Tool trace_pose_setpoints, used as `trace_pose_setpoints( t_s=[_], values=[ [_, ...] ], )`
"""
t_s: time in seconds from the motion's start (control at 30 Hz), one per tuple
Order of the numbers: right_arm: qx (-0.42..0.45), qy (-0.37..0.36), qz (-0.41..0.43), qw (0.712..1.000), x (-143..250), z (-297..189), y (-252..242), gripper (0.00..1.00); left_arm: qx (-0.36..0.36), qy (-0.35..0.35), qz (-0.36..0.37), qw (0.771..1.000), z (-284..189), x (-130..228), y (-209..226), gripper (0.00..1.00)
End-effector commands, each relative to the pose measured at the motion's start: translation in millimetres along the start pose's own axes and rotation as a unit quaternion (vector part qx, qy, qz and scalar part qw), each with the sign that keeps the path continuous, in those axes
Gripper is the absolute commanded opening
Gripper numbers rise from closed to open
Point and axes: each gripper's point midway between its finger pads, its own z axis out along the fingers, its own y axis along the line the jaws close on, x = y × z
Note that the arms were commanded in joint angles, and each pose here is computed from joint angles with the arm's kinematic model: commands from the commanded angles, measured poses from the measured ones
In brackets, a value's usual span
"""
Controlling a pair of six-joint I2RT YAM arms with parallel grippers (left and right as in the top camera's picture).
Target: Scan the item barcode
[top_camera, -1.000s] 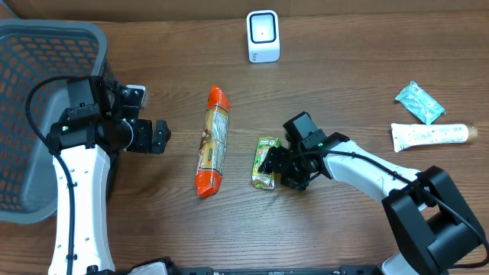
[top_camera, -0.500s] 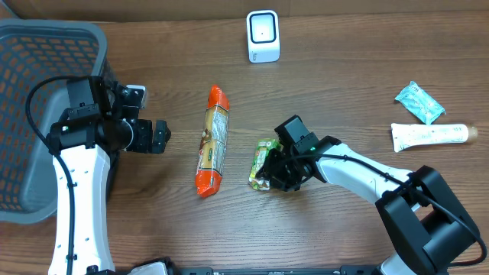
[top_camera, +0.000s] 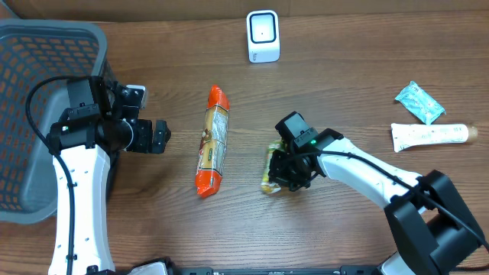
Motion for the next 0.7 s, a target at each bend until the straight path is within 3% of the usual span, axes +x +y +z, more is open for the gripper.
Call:
trace_pose_setpoints(
  t_s=[0.0, 0.23, 0.4, 0.67],
  values=[
    [0.103, -0.139, -0.081, 0.982, -47.0, -57.4, -8.5, 0.04, 0.003, -0.006, 0.011, 1.000, -2.2, -5.6, -0.8, 1.00],
    [0.312, -0.215, -0.089, 0.921, -70.1, -97.8, -68.3, 0.04, 0.003, -0.006, 0.011, 1.000, -2.2, -5.6, -0.8, 1.00],
    [0.377, -0.207, -0.094, 0.898, -80.8, -82.3, -88.1, 0.04, 0.002, -0.007, 0.011, 1.000, -2.3, -5.6, -0.9, 0.99],
    [0.422, -0.141, -0.140, 0.885, -78.5, -41.8, -104.0, 0.04, 0.003, -0.006, 0.011, 1.000, -2.2, -5.6, -0.8, 1.00]
  ],
)
